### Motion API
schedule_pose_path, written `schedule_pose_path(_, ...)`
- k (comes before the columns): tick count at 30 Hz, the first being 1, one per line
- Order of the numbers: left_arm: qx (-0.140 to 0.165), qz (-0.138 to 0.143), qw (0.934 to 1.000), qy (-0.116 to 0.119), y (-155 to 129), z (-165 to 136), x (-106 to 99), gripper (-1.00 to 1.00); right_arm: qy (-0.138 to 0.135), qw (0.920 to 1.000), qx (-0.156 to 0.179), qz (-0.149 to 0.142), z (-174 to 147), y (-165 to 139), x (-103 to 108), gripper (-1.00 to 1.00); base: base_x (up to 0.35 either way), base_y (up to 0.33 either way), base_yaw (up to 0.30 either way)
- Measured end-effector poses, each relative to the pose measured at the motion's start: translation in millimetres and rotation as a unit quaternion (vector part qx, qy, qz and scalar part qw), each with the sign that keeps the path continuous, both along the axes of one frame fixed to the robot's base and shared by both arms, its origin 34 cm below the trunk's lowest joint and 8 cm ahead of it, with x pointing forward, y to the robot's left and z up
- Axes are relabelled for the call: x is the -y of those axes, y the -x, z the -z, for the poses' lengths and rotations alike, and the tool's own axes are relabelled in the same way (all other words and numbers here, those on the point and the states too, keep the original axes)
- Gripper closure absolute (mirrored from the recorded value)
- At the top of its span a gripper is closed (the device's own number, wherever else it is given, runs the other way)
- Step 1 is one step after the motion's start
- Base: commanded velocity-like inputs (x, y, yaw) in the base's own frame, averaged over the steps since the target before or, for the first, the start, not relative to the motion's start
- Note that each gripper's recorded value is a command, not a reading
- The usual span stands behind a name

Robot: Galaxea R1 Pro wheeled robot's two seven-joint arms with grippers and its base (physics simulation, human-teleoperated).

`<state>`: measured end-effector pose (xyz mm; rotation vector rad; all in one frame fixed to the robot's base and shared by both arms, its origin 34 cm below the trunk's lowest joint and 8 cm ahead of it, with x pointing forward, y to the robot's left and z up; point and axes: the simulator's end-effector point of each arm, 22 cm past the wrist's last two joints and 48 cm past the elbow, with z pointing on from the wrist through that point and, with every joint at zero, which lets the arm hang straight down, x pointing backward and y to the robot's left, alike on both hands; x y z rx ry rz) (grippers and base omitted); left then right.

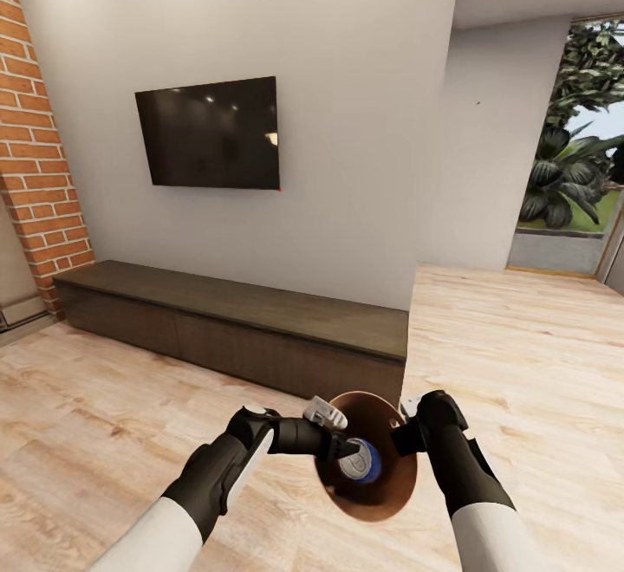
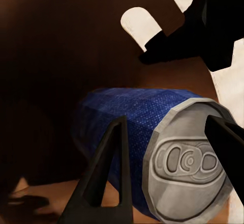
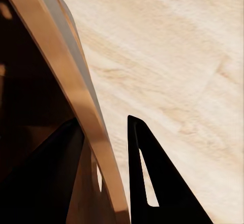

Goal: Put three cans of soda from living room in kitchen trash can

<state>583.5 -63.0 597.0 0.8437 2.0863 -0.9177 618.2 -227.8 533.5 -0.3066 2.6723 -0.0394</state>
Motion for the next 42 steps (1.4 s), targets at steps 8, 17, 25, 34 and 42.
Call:
schedule_pose_path(8,0.013,-0.021,0.9996,-0.013,-9,-1,1,1.0,0.001,1.0,-0.001,-0.001,0,0,-1,1.0,0.0,0.0,0.0)
schedule_pose_path(17,0.025,-0.057,0.9974,-0.037,-24,7,-10,1.0,0.0,1.0,-0.001,-0.002,0,1,-4,1.0,0.0,0.0,0.0)
schedule_pose_path(25,0.02,-0.07,0.9967,-0.038,-25,17,-10,1.0,0.012,0.9999,-0.001,-0.004,2,1,-1,1.0,0.0,0.0,0.0)
schedule_pose_path(34,0.014,-0.072,0.9964,-0.042,-22,28,-7,-1.0,0.026,0.9996,-0.007,-0.008,6,3,4,1.0,0.0,0.0,0.0)
schedule_pose_path(42,0.008,-0.071,0.9963,-0.047,-19,36,-7,-1.0,0.029,0.9994,-0.015,-0.01,12,6,4,1.0,0.0,0.0,0.0)
